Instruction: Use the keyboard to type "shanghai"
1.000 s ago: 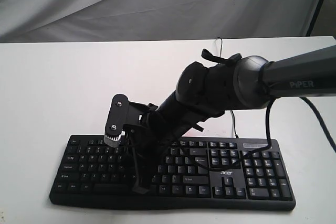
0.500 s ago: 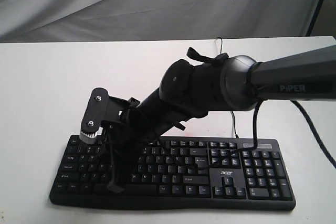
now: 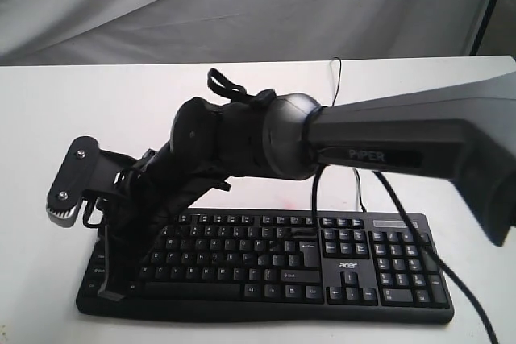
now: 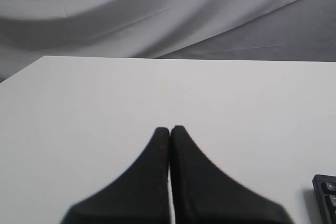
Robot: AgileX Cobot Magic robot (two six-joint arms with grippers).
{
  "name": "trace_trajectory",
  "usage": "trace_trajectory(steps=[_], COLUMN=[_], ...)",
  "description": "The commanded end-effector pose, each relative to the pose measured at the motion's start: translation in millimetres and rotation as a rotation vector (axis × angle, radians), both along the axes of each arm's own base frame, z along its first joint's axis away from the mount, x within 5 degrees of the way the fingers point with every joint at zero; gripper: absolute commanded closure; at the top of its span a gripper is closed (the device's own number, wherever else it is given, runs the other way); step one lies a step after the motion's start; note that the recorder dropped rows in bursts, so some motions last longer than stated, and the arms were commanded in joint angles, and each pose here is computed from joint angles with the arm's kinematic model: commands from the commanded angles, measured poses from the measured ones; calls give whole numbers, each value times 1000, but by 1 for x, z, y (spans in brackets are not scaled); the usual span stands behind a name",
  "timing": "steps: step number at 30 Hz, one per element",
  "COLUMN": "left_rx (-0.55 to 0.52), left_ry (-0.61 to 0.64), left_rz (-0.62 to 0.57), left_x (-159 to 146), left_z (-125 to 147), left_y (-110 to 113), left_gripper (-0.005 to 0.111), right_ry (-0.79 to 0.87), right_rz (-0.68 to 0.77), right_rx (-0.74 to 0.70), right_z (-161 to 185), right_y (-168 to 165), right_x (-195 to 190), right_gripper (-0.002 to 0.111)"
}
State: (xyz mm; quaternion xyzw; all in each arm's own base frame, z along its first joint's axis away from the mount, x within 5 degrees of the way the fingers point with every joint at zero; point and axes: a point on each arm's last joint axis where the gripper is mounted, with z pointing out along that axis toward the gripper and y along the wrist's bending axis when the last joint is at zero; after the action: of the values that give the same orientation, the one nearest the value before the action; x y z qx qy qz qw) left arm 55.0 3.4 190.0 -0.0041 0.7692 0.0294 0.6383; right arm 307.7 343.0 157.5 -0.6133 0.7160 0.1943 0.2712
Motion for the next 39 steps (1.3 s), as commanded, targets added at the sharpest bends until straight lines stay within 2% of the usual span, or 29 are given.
trace_trajectory(steps=[1,11,39], left_rx=[-2,-2,-2], left_ry=[-6,-6,-6], left_rz=[-4,-4,-4], left_x=[0,0,0], left_z=[-1,-1,-1], left_y=[0,0,0], left_gripper=[106,106,106], right_ry=[-4,-30,0], right_rz=[-6,-9,-5], right_rx=[-21,-86,-116], right_z=[-4,-11,-28], right_y=[12,9,8], right_x=[6,9,9], right_gripper=[108,108,108])
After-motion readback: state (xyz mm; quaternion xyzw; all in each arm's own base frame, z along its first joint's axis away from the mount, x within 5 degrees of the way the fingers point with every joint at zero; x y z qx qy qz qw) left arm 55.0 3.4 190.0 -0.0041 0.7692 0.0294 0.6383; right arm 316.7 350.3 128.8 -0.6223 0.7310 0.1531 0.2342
